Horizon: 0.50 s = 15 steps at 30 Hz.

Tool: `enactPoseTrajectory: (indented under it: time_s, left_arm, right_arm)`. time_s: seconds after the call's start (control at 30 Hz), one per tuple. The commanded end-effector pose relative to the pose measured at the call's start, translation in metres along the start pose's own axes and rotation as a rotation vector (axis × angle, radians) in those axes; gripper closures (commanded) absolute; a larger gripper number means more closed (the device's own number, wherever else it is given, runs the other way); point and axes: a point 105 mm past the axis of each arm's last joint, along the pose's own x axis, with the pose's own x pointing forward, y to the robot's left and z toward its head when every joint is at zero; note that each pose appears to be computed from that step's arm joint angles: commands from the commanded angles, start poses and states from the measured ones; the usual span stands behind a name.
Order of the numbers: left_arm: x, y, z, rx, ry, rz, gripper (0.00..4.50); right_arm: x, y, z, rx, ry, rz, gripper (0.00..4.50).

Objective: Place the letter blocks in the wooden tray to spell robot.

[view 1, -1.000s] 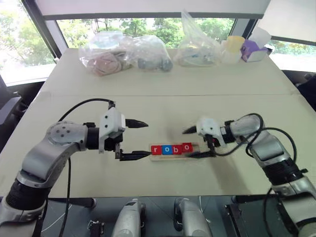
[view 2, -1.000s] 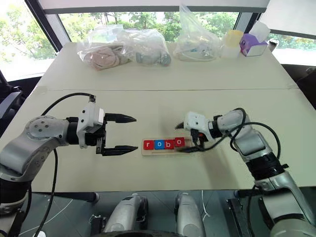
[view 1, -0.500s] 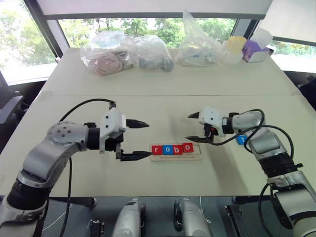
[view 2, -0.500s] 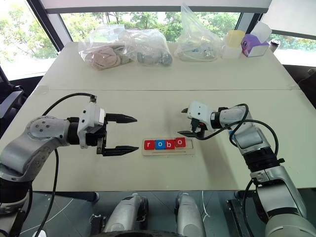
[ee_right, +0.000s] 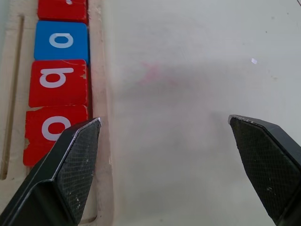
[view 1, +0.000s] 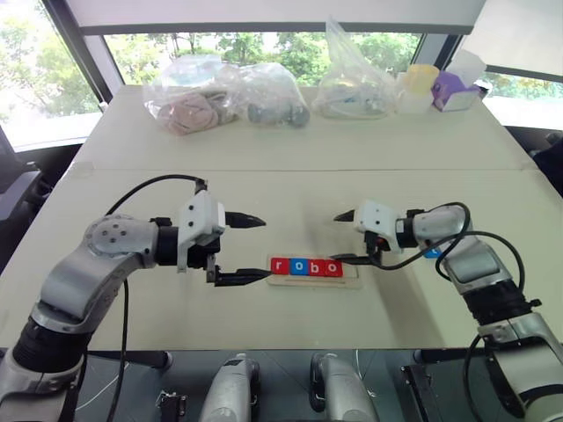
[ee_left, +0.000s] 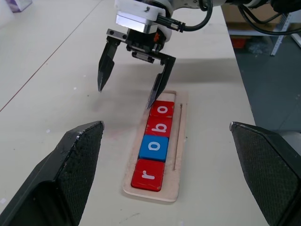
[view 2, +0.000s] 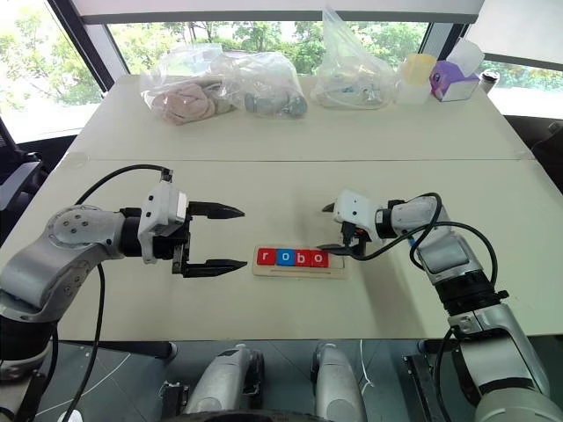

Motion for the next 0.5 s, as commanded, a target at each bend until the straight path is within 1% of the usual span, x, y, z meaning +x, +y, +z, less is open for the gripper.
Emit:
enactPoseTrajectory:
  time_s: [0.03, 0.2, 0.33, 0.37, 0.43, 0.5]
  left_arm:
    - [0.000, -0.001, 0.011, 0.048, -0.019, -0.009, 0.00]
    - [0.001, -0.002, 0.011, 0.047, -0.023, -0.012, 0.00]
    - [0.001, -0.002, 0.012, 0.047, -0.026, -0.010, 0.00]
    - [0.001, -0.002, 0.012, 0.047, -0.026, -0.009, 0.00]
    - [0.001, -0.002, 0.012, 0.044, -0.028, -0.002, 0.00]
    - [0.000, -0.003, 0.011, 0.042, -0.028, 0.001, 0.00]
  right_arm:
    - [-0.009, -0.015, 0.015, -0.037, -0.048, -0.089, 0.03]
    - [-0.014, -0.022, 0.020, -0.051, -0.057, -0.133, 0.03]
    - [-0.035, -0.037, 0.020, -0.030, -0.040, -0.250, 0.03]
    - [-0.043, -0.042, 0.016, -0.018, -0.022, -0.298, 0.03]
    - [-0.076, -0.058, -0.005, 0.062, 0.083, -0.491, 0.03]
    - [-0.093, -0.062, -0.015, 0.092, 0.139, -0.581, 0.03]
